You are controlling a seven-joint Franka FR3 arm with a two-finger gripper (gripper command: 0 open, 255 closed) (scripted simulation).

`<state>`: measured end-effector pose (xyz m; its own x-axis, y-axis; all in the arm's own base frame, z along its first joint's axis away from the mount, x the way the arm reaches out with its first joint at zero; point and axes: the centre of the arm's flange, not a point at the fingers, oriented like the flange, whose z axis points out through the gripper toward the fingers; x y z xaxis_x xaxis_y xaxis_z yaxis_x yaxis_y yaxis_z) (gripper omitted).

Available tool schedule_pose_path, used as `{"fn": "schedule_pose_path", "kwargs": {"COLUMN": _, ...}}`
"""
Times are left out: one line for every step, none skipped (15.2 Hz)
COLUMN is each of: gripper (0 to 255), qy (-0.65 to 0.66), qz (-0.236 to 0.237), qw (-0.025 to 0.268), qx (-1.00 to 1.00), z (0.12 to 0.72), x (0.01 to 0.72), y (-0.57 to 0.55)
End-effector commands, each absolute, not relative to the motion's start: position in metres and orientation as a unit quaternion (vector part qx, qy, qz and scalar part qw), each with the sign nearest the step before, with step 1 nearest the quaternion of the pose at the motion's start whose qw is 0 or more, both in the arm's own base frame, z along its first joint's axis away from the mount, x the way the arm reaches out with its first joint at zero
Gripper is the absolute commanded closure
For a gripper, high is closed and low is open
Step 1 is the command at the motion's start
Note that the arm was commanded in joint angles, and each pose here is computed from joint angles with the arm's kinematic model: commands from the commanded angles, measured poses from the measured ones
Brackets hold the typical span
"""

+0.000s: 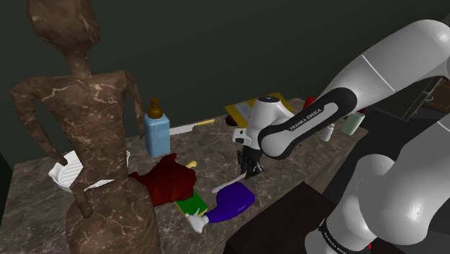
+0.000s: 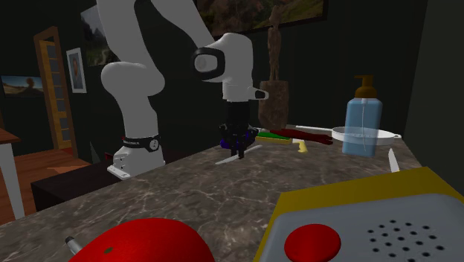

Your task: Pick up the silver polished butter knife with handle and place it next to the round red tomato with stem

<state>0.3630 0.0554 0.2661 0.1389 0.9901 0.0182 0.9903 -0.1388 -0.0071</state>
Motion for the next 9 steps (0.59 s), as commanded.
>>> {"fn": "schedule_pose_path", "kwargs": {"gripper": 255, "qy": -0.657, "qz": 0.003, "qw": 0.013, "qx": -0.754, "z": 0.262, "x": 0.359, "y": 0.057}}
{"fn": "schedule_pose_path", "kwargs": {"gripper": 255, "qy": -0.657, "qz": 0.003, "qw": 0.013, "qx": -0.753, "z": 0.262, "x": 0.359, "y": 0.055}}
{"fn": "schedule_pose_path", "kwargs": {"gripper": 255, "qy": -0.657, "qz": 0.003, "qw": 0.013, "qx": -0.753, "z": 0.267, "x": 0.359, "y": 0.055}}
{"fn": "schedule_pose_path", "kwargs": {"gripper": 255, "qy": -0.657, "qz": 0.003, "qw": 0.013, "qx": -0.753, "z": 0.272, "x": 0.359, "y": 0.055}}
{"fn": "schedule_pose_path", "kwargs": {"gripper": 255, "qy": -0.657, "qz": 0.003, "qw": 0.013, "qx": -0.753, "z": 0.277, "x": 0.359, "y": 0.055}}
{"fn": "schedule_pose_path", "kwargs": {"gripper": 255, "qy": -0.657, "qz": 0.003, "qw": 0.013, "qx": -0.753, "z": 0.283, "x": 0.359, "y": 0.055}}
{"fn": "schedule_pose_path", "kwargs": {"gripper": 255, "qy": -0.657, "qz": 0.003, "qw": 0.013, "qx": -0.753, "z": 0.288, "x": 0.359, "y": 0.055}}
{"fn": "schedule_pose_path", "kwargs": {"gripper": 255, "qy": -0.657, "qz": 0.003, "qw": 0.013, "qx": -0.753, "z": 0.293, "x": 0.359, "y": 0.055}}
{"fn": "schedule_pose_path", "kwargs": {"gripper": 255, "qy": -0.657, "qz": 0.003, "qw": 0.013, "qx": -0.753, "z": 0.299, "x": 0.359, "y": 0.055}}
